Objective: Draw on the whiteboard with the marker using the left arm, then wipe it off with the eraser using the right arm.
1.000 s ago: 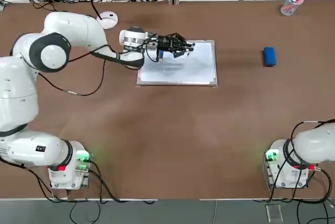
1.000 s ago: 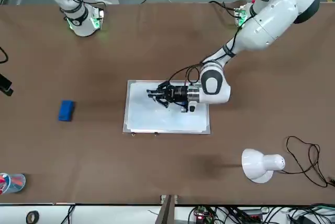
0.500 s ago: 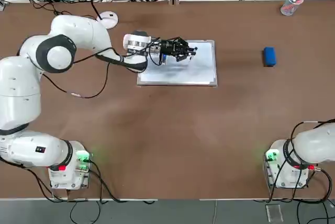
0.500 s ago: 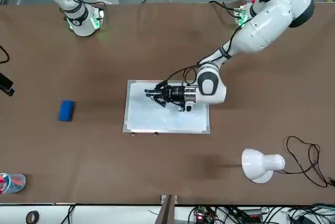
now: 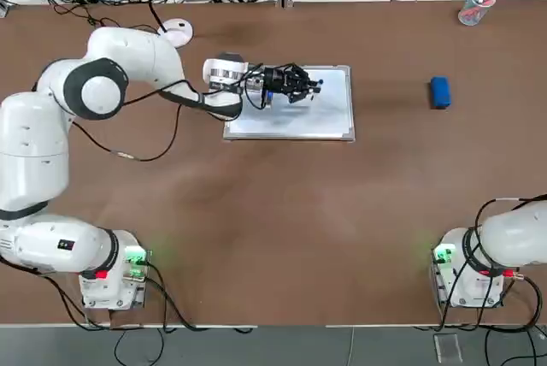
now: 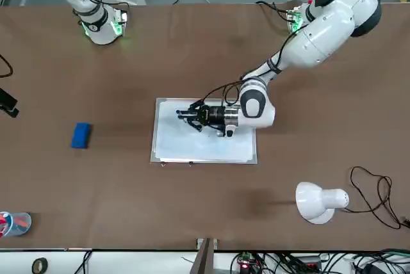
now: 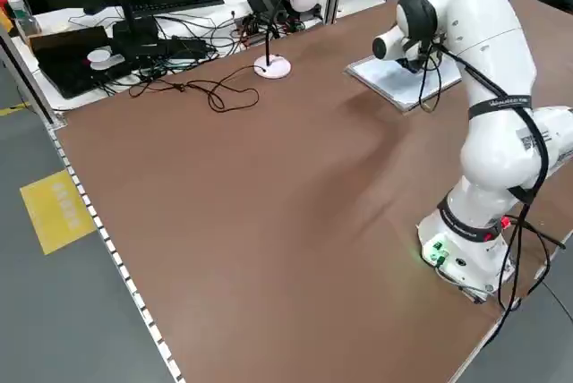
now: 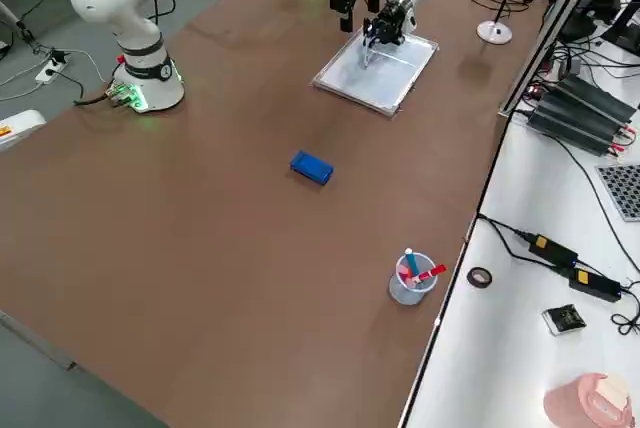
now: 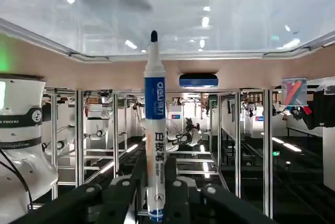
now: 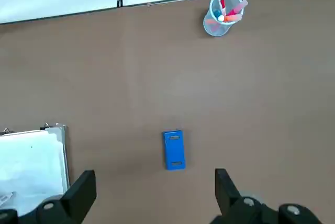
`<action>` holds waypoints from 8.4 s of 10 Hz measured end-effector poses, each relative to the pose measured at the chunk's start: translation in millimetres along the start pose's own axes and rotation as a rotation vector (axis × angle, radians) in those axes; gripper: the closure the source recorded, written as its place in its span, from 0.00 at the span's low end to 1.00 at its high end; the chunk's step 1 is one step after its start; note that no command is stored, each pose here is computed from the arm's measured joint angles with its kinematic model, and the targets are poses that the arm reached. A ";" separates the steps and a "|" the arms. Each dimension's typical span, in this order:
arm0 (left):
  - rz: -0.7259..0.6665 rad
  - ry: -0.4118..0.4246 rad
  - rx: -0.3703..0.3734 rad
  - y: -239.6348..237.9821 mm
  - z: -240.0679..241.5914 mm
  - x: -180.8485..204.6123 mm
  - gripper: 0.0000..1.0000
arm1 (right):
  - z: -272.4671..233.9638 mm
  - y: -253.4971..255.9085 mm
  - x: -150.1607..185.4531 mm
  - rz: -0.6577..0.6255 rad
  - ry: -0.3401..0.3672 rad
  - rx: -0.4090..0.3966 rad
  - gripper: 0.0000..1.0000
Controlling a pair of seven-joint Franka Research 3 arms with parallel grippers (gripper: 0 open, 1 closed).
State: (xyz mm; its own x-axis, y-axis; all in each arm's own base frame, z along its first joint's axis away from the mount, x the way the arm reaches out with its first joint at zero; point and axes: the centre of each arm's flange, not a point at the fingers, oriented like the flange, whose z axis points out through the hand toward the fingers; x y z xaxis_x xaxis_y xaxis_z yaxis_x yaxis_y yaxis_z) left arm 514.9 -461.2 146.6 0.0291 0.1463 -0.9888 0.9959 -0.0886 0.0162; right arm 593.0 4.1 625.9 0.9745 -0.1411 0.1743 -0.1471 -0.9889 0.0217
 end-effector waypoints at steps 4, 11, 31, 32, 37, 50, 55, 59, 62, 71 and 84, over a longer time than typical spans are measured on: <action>0.006 0.007 -0.008 4.2 -4.6 2.7 0.82 | -0.7 4.2 1.7 0.010 0.010 0.000 0.00; 0.024 0.019 -0.022 11.8 -15.5 11.6 0.82 | -1.1 9.9 3.3 0.021 0.017 -0.001 0.00; 0.056 0.066 0.002 14.4 -57.3 12.5 0.82 | 0.0 6.8 3.3 0.015 0.020 0.001 0.00; 0.058 0.068 0.000 17.4 -62.1 12.9 0.82 | 0.4 6.6 3.2 0.015 0.019 0.000 0.00; 0.013 0.117 0.042 32.6 -69.1 -10.4 0.82 | 1.5 6.5 3.0 0.015 0.017 0.000 0.00; 0.569 0.777 0.831 60.2 -232.8 -109.5 0.82 | 66.1 28.1 14.0 -0.179 -0.055 0.010 0.00; 0.834 0.879 1.149 57.7 -272.0 -123.0 0.82 | 175.7 48.7 28.8 -0.154 0.009 0.034 0.00; 0.981 0.848 1.262 63.7 -326.2 -124.8 0.82 | 269.0 50.0 13.2 -0.145 0.081 0.053 0.00; 1.054 0.849 1.303 67.8 -369.1 -125.3 0.82 | 321.5 48.6 -19.7 -0.143 0.108 0.062 0.00; 1.181 0.955 1.284 23.9 -416.8 -29.1 0.82 | 384.0 45.1 -94.9 -0.153 0.024 0.072 0.00; 1.190 1.013 1.198 -20.7 -398.6 24.5 0.64 | 402.6 50.9 -129.0 -0.176 0.070 0.073 0.00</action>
State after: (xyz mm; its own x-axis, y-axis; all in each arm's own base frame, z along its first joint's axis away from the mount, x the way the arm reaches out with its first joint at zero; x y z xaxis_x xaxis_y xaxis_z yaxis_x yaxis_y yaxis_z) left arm 529.0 -63.0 181.1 0.9880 -0.1051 -0.1134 -0.1088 -0.9937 -0.0262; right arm 527.9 -46.8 208.2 0.9695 0.0355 0.2423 0.0399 -0.9991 -0.0132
